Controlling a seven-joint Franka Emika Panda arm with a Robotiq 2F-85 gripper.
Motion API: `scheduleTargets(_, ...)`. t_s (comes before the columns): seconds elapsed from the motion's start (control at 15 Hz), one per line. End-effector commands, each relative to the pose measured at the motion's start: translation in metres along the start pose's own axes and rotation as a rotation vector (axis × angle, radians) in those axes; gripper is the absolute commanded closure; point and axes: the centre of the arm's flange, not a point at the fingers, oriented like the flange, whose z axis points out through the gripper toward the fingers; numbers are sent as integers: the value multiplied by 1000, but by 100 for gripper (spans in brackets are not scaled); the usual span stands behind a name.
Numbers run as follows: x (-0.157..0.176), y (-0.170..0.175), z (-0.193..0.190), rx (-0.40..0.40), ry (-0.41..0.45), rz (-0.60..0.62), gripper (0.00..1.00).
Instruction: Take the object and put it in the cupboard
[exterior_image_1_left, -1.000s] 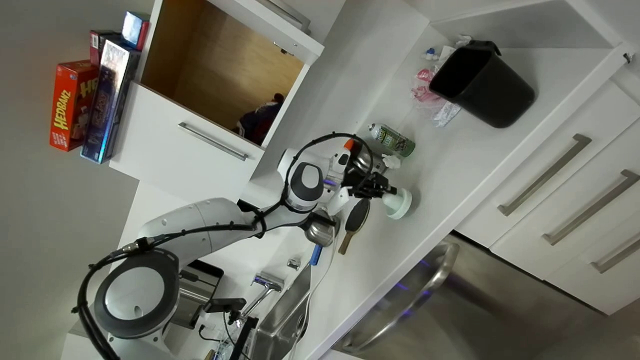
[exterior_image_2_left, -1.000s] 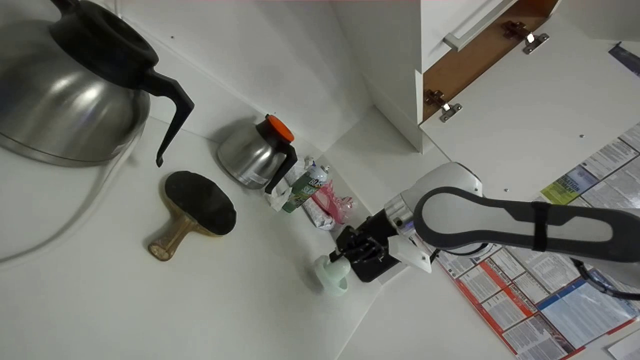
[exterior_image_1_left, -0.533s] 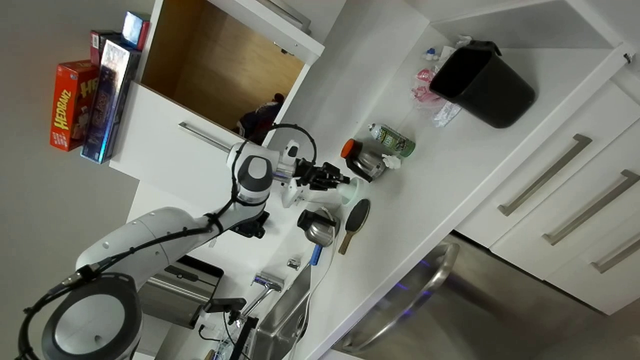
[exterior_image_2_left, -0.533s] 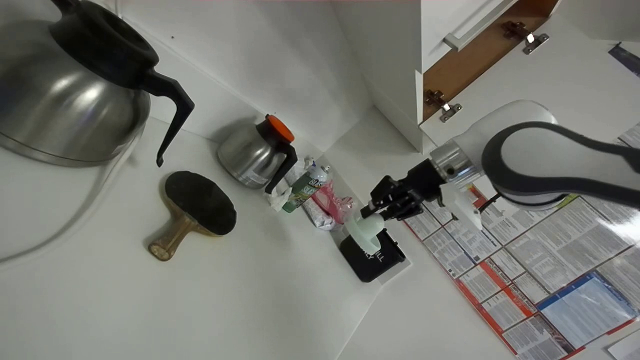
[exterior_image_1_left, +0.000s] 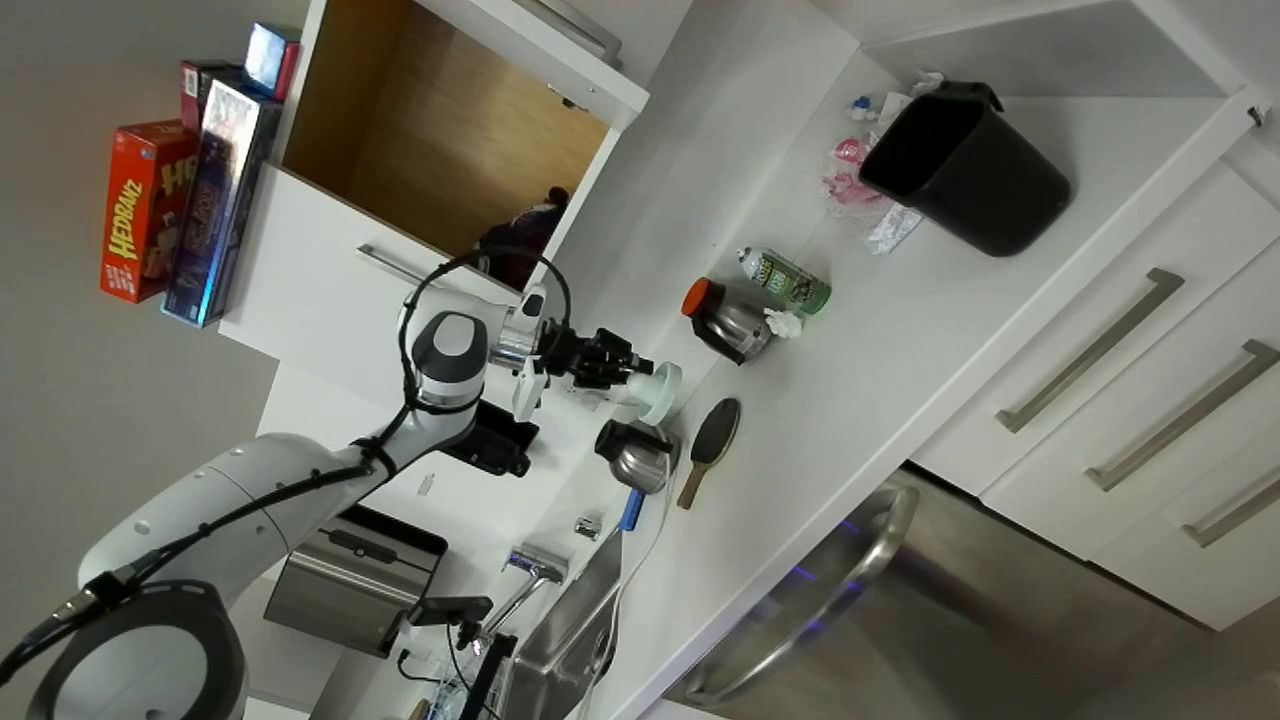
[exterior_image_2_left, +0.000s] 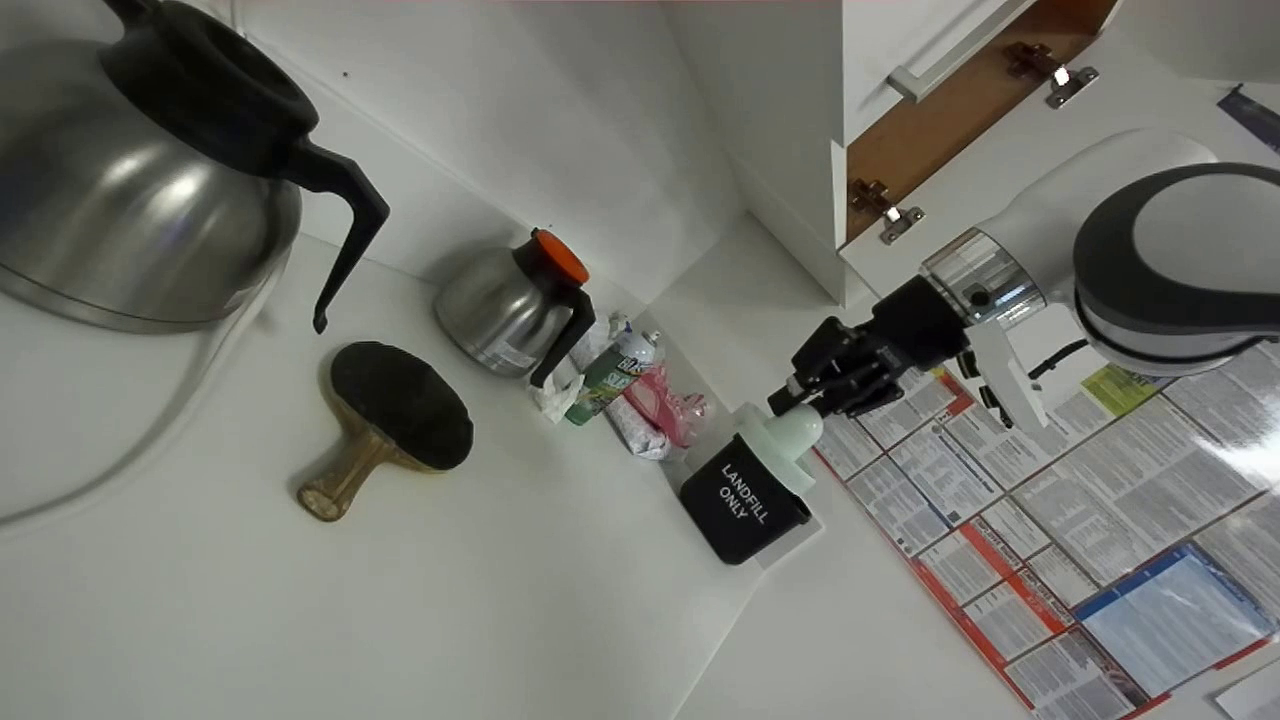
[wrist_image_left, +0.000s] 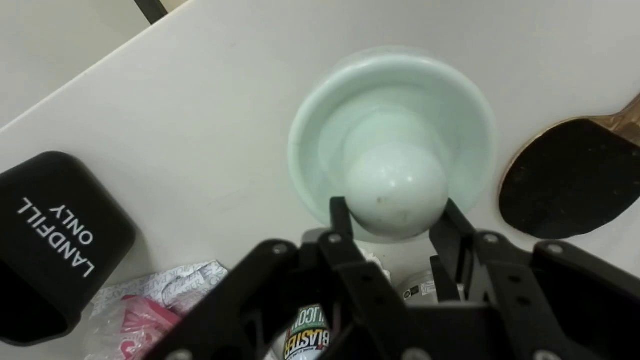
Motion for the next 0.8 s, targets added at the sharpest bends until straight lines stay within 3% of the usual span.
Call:
scheduleTargets(0.0, 0, 0, 1, 0, -1, 0, 81)
scheduleTargets(0.47, 43, -11, -91, -15, 166, -4, 81)
scheduleTargets(0.73, 61, -16, -157, -84, 269, -7, 81)
